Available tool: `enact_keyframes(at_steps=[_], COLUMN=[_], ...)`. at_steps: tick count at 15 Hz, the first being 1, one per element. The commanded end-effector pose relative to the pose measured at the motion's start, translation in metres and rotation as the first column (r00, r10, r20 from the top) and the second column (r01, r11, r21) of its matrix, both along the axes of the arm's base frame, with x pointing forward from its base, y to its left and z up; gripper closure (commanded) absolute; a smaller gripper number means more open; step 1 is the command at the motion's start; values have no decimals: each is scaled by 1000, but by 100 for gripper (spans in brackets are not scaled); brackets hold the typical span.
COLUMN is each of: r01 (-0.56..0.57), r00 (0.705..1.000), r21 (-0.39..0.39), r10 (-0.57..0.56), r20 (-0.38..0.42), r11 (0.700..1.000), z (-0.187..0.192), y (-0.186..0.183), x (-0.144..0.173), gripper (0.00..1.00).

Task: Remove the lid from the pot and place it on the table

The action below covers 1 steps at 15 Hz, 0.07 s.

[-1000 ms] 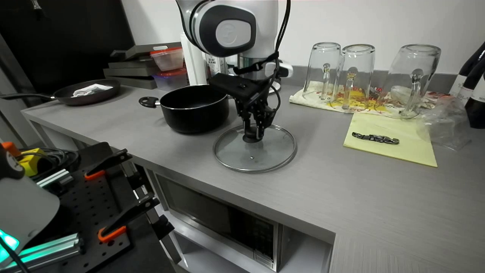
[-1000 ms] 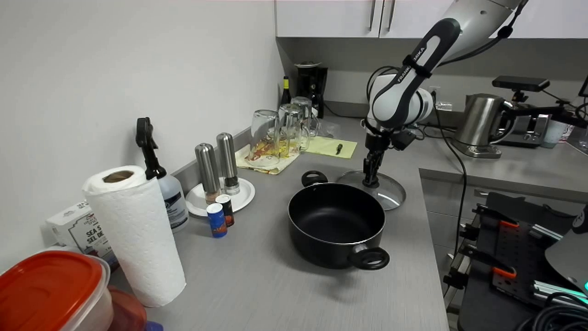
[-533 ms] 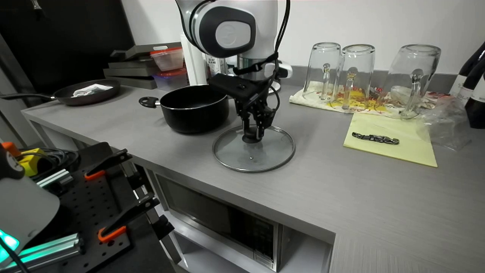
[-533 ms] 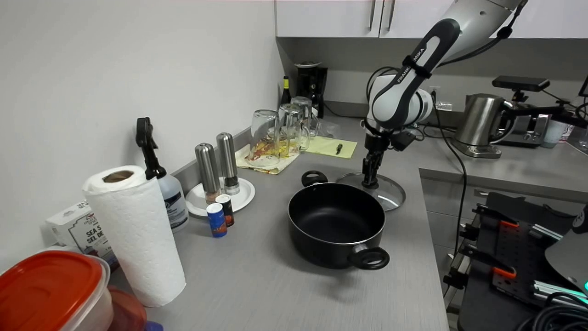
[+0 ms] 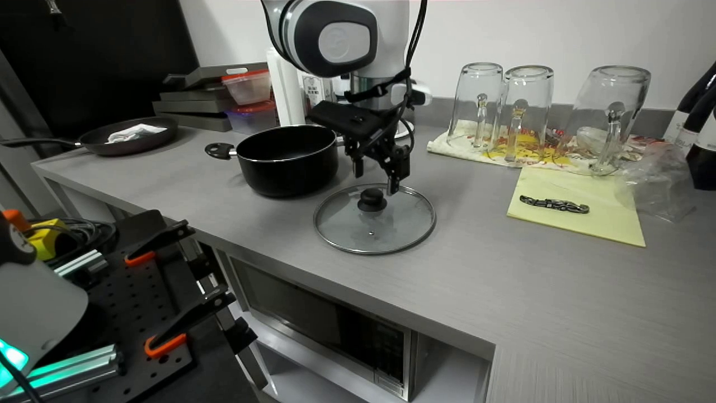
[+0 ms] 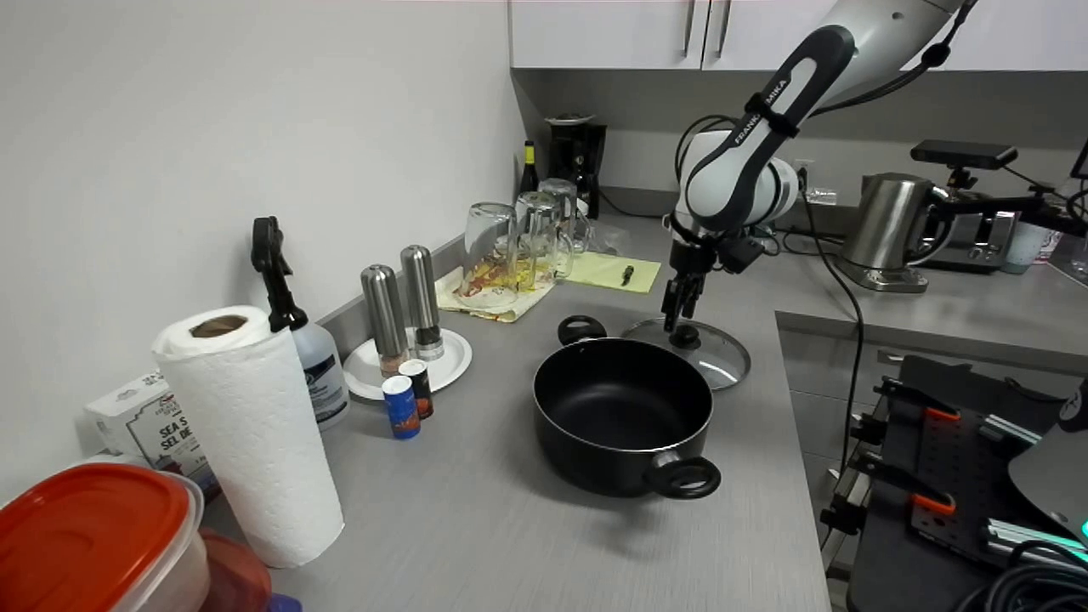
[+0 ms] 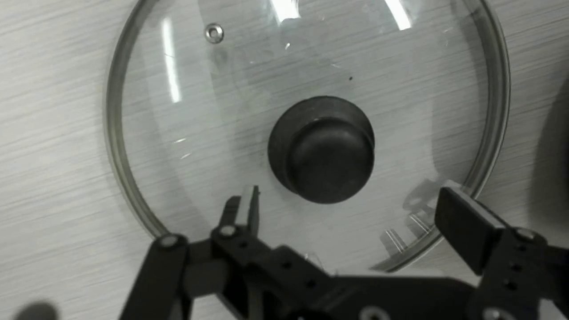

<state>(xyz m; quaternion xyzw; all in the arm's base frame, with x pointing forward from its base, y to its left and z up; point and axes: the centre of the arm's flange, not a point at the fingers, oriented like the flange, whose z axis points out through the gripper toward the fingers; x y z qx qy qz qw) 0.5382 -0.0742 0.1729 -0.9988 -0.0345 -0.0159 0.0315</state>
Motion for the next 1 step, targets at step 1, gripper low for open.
enact_keyframes(at_steps=[1], r01=[-2], r00=[1000], r21=[1], r10=[2], r20=[4], r11=[1000], z=[2], y=[1], x=[1], gripper=[0])
